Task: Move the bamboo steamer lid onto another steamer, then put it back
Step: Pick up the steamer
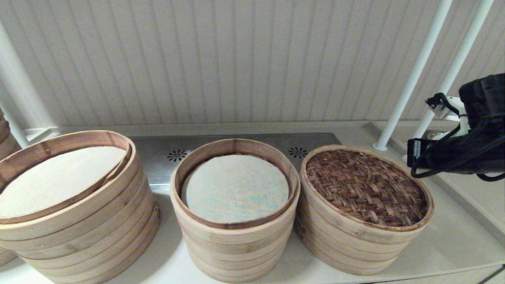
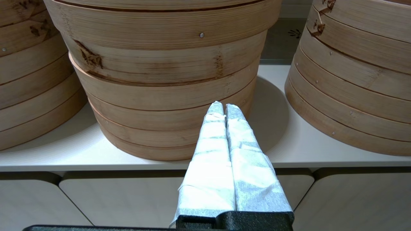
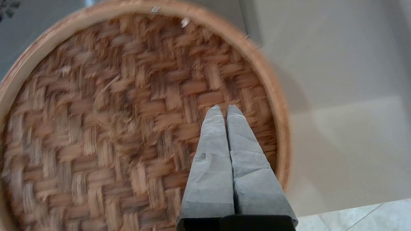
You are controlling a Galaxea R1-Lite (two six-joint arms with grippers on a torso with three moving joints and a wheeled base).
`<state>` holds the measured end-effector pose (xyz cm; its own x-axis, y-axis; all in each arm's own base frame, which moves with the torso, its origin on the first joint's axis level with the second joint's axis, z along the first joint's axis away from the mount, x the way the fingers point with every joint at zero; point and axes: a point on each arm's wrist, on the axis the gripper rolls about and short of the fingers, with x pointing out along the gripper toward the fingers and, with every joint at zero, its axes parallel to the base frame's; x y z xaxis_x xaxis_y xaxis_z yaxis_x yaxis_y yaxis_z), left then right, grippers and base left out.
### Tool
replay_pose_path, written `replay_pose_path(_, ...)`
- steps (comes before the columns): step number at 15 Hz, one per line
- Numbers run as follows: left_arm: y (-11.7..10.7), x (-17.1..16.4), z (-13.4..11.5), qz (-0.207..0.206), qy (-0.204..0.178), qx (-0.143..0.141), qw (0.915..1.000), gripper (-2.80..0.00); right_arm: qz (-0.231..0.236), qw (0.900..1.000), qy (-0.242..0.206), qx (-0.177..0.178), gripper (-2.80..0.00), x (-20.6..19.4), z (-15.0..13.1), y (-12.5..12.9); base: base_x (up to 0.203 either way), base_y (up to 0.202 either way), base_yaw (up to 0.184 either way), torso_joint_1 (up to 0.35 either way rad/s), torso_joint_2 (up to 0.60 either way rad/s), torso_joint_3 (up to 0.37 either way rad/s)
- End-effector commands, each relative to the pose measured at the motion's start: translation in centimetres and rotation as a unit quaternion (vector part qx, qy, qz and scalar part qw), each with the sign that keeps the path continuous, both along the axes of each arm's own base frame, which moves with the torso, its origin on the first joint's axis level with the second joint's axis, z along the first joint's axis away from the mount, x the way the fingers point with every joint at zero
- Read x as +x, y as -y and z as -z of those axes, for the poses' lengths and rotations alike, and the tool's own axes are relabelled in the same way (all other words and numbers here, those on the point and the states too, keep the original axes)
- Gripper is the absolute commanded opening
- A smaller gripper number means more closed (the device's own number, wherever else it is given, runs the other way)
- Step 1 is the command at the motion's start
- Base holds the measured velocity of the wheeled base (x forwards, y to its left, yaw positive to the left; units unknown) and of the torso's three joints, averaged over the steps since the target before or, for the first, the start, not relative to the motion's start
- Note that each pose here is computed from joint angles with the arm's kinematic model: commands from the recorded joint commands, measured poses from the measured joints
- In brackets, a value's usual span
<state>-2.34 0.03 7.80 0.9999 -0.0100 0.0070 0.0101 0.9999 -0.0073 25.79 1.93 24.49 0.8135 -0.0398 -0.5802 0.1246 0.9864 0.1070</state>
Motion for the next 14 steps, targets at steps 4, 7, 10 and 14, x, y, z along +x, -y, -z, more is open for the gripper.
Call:
replay_pose_path(4,0.0,0.0,0.0,0.0,0.0,0.0,1.0,-2.8,-0.024,1.0,-0.003,0.014,0.0,0.0,-0.6,-0.3,0.0,0.0,0.0,0.0,0.0,0.0)
replay_pose_path(7,0.0,0.0,0.0,0.0,0.0,0.0,1.0,-2.8,-0.037,0.999,-0.014,0.014,0.0,0.4,0.0,-1.0,0.0,0.0,0.0,0.0,0.0,0.0)
replay_pose_path(10,0.0,0.0,0.0,0.0,0.0,0.0,1.0,-2.8,-0.059,0.998,-0.026,0.012,0.0,1.1,0.7,-2.3,0.0,0.0,0.0,0.0,0.0,0.0)
replay_pose_path(14,0.0,0.0,0.0,0.0,0.0,0.0,1.0,-2.8,-0.071,0.997,-0.031,0.014,0.0,1.9,0.9,-3.4,0.0,0.0,0.0,0.0,0.0,0.0)
